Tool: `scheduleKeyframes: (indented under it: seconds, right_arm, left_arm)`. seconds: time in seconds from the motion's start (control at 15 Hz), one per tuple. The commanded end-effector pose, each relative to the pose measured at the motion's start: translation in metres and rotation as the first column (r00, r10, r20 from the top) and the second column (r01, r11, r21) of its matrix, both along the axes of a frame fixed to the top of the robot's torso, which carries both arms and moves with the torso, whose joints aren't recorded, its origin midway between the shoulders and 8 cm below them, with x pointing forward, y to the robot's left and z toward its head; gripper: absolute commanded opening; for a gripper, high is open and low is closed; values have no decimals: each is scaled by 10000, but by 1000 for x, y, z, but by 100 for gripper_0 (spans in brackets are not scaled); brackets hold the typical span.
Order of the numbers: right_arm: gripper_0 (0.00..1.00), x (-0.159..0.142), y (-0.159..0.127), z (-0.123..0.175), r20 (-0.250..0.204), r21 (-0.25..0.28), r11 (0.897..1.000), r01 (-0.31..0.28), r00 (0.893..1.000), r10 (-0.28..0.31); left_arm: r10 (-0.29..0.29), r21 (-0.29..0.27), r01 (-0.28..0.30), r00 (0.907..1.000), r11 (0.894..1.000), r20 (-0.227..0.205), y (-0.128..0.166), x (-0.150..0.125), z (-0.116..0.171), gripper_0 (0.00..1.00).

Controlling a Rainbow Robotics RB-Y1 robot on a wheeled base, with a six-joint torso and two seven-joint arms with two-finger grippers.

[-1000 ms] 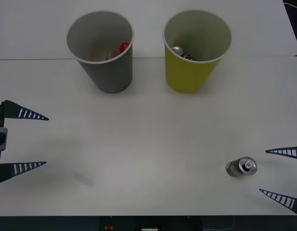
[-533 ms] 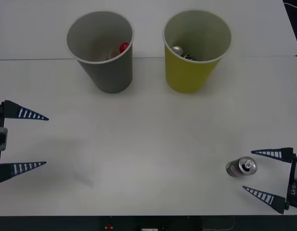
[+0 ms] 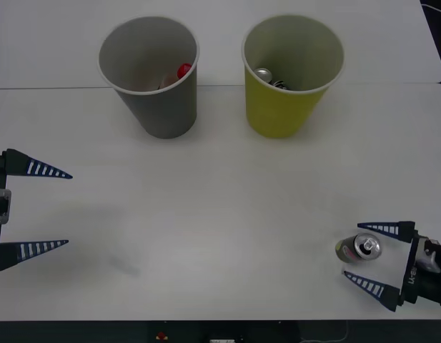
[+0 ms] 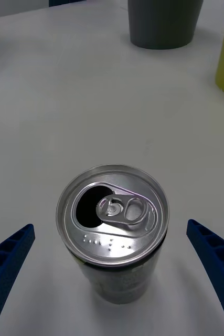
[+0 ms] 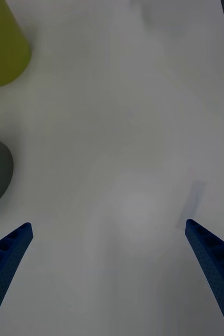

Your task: Put the can into the green bin and the plastic bottle into the gray bin

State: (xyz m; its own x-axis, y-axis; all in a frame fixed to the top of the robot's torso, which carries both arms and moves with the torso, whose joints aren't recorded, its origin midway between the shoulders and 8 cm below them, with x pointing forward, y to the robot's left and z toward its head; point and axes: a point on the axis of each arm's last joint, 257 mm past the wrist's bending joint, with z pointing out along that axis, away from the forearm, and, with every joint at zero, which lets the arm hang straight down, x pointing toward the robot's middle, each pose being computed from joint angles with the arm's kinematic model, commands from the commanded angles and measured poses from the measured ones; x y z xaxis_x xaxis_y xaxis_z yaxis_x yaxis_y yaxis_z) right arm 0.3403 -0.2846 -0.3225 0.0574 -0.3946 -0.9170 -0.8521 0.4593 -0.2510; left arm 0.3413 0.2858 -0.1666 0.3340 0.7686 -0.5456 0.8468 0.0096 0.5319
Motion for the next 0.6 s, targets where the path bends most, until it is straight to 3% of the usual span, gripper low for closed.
scheduleKeyframes:
  seconds: [0.07,0.6]
  right_arm:
    - [100,1,7,-4,10,216,9998,49,10000,-49]
    - [100,11,22,-5,125,759,9960,466,9988,-476]
  left_arm:
    - [0,0,0,10000,10000,0,0,0,0,100]
    - [0,0,0,10000,10000,0,0,0,0,100]
